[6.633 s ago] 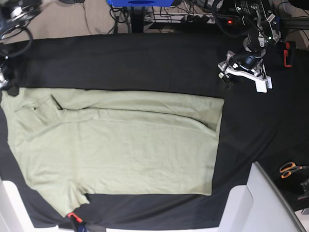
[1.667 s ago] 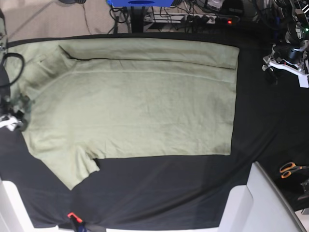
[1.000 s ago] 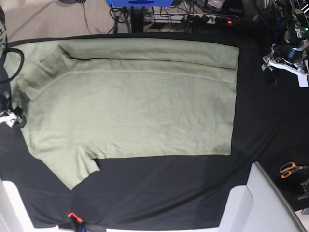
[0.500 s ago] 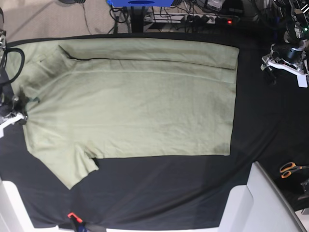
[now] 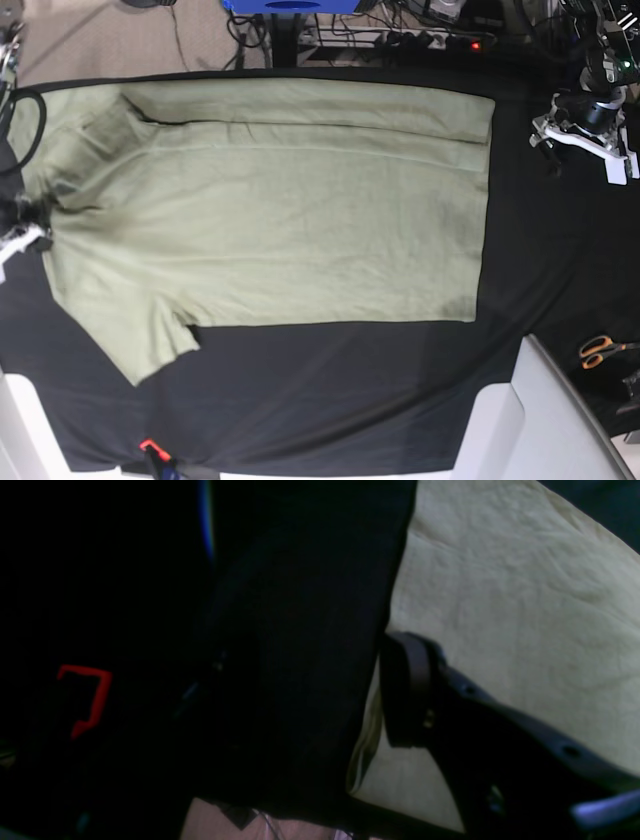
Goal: Fold the T-shirt properly
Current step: 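Grasp the sleeve edge with the right gripper and fold it inward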
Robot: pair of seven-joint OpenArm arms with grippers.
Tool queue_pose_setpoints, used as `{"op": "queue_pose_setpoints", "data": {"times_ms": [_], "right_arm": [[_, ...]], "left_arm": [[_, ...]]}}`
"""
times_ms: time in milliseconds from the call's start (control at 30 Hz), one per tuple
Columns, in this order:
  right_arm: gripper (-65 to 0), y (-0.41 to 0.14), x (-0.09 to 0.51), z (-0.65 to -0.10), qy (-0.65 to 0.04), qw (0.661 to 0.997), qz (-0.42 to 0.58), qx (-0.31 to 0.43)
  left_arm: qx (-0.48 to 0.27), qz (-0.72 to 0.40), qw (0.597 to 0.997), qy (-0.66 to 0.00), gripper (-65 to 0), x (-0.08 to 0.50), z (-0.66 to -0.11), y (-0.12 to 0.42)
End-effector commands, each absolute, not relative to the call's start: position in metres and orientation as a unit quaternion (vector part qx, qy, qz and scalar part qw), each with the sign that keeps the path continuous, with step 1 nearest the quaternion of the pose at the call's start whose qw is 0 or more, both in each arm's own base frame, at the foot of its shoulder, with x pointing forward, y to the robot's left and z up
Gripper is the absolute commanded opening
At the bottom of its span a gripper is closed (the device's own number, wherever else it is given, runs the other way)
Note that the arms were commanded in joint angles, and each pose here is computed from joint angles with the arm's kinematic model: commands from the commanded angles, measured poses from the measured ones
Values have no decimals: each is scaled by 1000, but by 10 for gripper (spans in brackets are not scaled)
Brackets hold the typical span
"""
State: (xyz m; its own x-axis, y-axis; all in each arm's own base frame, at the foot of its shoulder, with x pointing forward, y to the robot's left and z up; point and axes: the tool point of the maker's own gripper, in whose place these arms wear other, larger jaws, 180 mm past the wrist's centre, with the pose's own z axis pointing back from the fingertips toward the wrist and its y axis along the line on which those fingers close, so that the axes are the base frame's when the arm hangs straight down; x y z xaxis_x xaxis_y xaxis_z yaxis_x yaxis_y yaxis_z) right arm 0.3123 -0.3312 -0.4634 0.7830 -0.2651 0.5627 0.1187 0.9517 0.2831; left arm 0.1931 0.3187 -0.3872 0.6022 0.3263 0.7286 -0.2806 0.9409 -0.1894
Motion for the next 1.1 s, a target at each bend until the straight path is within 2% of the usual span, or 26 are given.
{"op": "queue_pose_setpoints", "data": {"times_ms": [0, 300, 400, 467, 567, 633, 667, 700, 833, 967, 1067], "right_arm": [[-642, -344, 323, -442, -339, 930, -97, 106], [-636, -323, 285, -431, -308, 944, -69, 96], [-611, -318, 272, -428, -293, 948, -74, 95], [-519, -317, 262, -429, -272, 955, -77, 94], [-287, -317, 255, -425, -248, 962, -67, 89], [-117, -318, 259, -414, -269, 957, -73, 83], [-57, -321, 262, -408, -283, 953, -79, 78], [-30, -324, 266, -401, -298, 948, -83, 75], [-86, -332, 311, -381, -346, 933, -74, 75], [-164, -340, 347, -404, -316, 940, -89, 91], [-180, -341, 367, -424, -304, 942, -102, 98]], "left_arm": [[-24, 165, 887, -431, -304, 199, -376, 324], [-23, 164, 887, -432, -304, 200, -375, 324], [-28, 159, 888, -430, -304, 201, -377, 319], [-32, 153, 891, -427, -304, 202, -379, 315], [-17, 135, 899, -416, -304, 201, -385, 312], [-4, 120, 905, -409, -304, 201, -388, 311], [-1, 118, 906, -407, -304, 202, -389, 310], [-1, 120, 906, -406, -303, 201, -391, 309], [-4, 123, 904, -408, -303, 201, -391, 308], [-6, 123, 905, -408, -303, 201, -391, 305], [-6, 124, 905, -407, -303, 200, -392, 306]]}}
